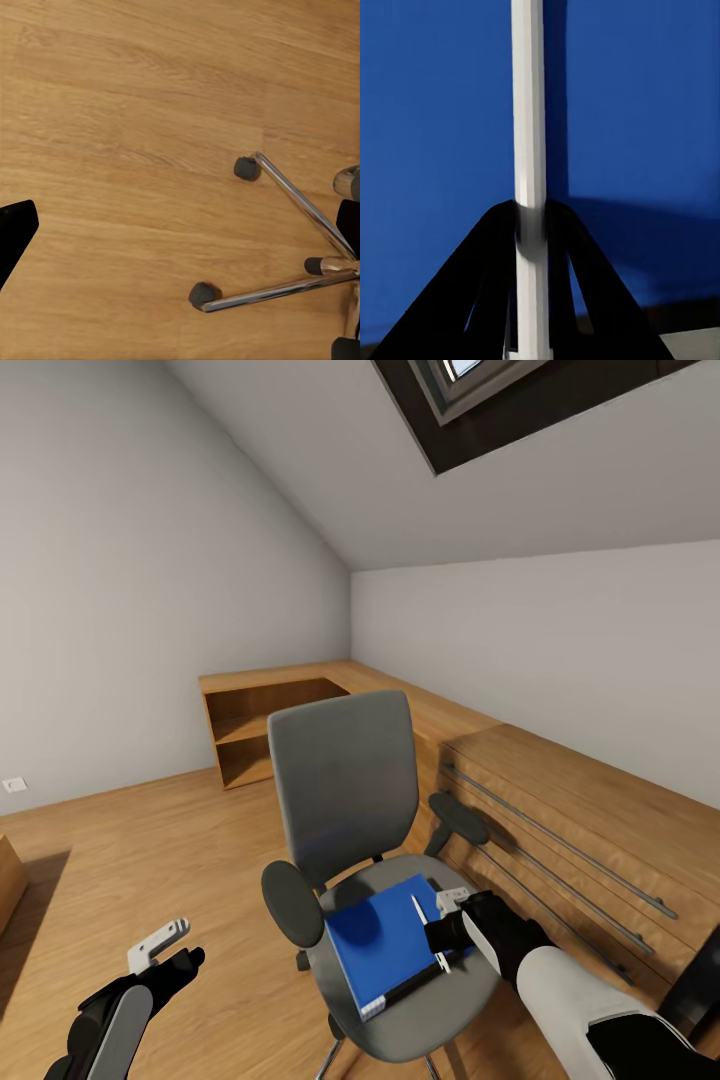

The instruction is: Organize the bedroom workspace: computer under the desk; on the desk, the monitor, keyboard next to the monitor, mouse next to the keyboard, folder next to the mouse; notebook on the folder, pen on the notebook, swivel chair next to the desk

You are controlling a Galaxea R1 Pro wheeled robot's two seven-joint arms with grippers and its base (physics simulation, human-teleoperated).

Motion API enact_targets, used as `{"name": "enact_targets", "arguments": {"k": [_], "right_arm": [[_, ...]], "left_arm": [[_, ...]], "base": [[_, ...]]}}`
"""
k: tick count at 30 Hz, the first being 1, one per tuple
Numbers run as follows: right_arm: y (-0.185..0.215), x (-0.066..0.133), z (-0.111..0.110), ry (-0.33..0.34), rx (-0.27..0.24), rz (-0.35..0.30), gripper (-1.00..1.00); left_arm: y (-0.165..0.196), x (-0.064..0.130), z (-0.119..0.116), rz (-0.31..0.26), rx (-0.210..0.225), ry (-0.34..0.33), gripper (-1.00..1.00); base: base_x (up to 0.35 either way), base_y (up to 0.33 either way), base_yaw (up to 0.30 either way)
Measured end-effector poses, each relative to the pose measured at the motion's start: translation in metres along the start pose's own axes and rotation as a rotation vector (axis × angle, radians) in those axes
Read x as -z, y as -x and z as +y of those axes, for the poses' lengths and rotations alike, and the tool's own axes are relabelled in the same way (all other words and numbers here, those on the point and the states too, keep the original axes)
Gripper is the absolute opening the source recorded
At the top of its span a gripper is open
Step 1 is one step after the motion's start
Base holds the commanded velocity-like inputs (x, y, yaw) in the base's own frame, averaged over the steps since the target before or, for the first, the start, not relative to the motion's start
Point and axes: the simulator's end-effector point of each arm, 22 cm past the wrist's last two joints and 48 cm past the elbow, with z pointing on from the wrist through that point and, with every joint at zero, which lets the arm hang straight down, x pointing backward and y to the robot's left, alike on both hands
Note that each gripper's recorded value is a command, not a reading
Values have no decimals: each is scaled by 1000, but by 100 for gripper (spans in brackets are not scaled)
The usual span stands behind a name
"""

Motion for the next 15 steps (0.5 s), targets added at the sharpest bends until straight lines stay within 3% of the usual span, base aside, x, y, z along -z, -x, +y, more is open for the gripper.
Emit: {"name": "enact_targets", "arguments": {"k": [8,11,15], "right_arm": [[-8,5,-2,-5,-2,34,-100],[33,24,-1,-12,22,-52,-100],[59,41,1,-16,34,-93,-100]], "left_arm": [[8,8,-3,0,-1,2,100],[9,10,-3,6,-2,6,100],[10,12,-3,18,-2,15,100]], "base": [[0,0,0],[0,0,0],[0,0,0]]}}
